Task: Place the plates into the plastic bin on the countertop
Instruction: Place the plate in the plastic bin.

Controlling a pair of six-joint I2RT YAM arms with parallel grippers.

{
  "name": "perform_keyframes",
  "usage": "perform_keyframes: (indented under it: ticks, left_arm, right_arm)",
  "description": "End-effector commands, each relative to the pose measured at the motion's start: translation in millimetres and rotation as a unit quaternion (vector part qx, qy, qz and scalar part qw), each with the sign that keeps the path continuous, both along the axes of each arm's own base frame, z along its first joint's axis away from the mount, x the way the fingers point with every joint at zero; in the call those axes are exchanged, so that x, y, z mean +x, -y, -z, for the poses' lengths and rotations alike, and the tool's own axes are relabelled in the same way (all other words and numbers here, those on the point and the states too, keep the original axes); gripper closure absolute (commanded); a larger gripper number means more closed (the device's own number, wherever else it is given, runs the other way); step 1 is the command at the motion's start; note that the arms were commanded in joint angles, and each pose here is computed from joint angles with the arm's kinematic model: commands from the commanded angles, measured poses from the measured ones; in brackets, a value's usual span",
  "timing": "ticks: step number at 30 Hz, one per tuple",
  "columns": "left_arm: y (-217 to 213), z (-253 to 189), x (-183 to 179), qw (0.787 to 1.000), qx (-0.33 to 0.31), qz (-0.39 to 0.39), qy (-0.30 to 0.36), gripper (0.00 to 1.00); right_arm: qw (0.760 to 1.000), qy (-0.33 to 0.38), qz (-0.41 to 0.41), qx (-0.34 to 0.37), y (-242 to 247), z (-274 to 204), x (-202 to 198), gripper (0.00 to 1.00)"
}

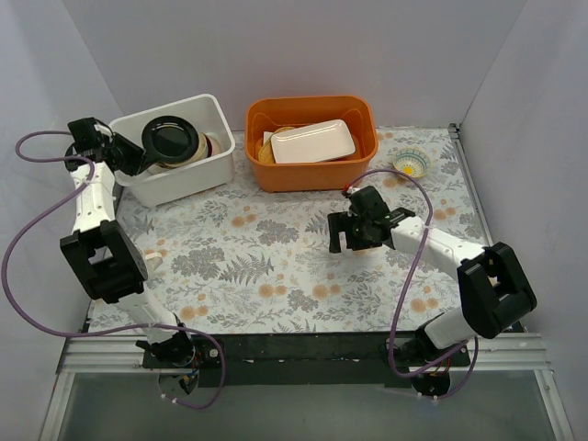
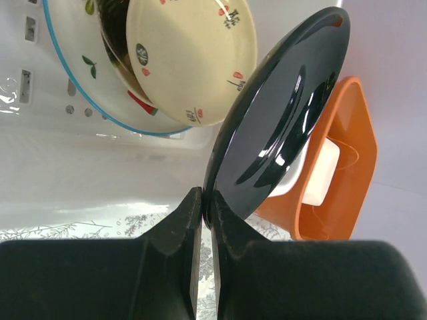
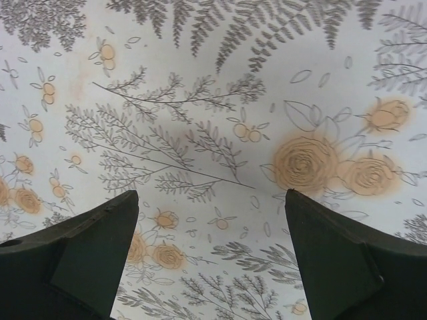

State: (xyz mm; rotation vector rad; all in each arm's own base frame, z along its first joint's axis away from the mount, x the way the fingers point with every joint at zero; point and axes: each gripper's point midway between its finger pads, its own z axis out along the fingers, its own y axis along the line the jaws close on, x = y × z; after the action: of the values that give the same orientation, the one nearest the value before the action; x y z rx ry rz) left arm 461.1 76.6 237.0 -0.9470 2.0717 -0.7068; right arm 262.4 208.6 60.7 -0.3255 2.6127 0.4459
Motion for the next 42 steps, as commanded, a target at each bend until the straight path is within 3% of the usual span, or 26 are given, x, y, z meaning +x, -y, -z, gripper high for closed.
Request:
perform_keyframes:
  ticks: [1, 26, 29, 30, 36, 39, 42]
  left_arm:
    - [-5, 2, 11, 1.0, -0.003, 0.002, 0.008, 1.0]
    - [-18, 47, 81, 0.998, -0.063, 0.01, 0.007, 0.99]
    - [-17, 52, 84, 0.998, -0.067, 0.014, 0.005, 0.91]
    - [-17, 52, 85, 0.998, -0.066, 0.013, 0.005, 0.82]
    - [-18, 51, 84, 0.998, -0.065, 0.013, 0.005, 0.75]
    - [-18, 43, 83, 0.998, -0.053, 0.017, 0.014, 0.65]
    - [-19, 26, 79, 0.999, -0.027, 0.018, 0.028, 0.46]
  right_arm:
    - [0.999, 0.039, 0.021, -0.023, 23, -21, 16, 0.02]
    - [0.998, 0.042, 0.043, -0.013, 50, -19, 21, 0.02]
    - [0.998, 0.043, 0.042, -0.013, 50, -19, 21, 0.02]
    - [0.998, 0.044, 0.04, -0.014, 50, -19, 21, 0.02]
    - [0.999, 0.036, 0.03, -0.004, 45, -15, 20, 0.02]
    - [0.999, 0.037, 0.029, -0.002, 44, -16, 19, 0.02]
    - [0.999, 0.04, 0.03, 0.0, 44, -19, 20, 0.02]
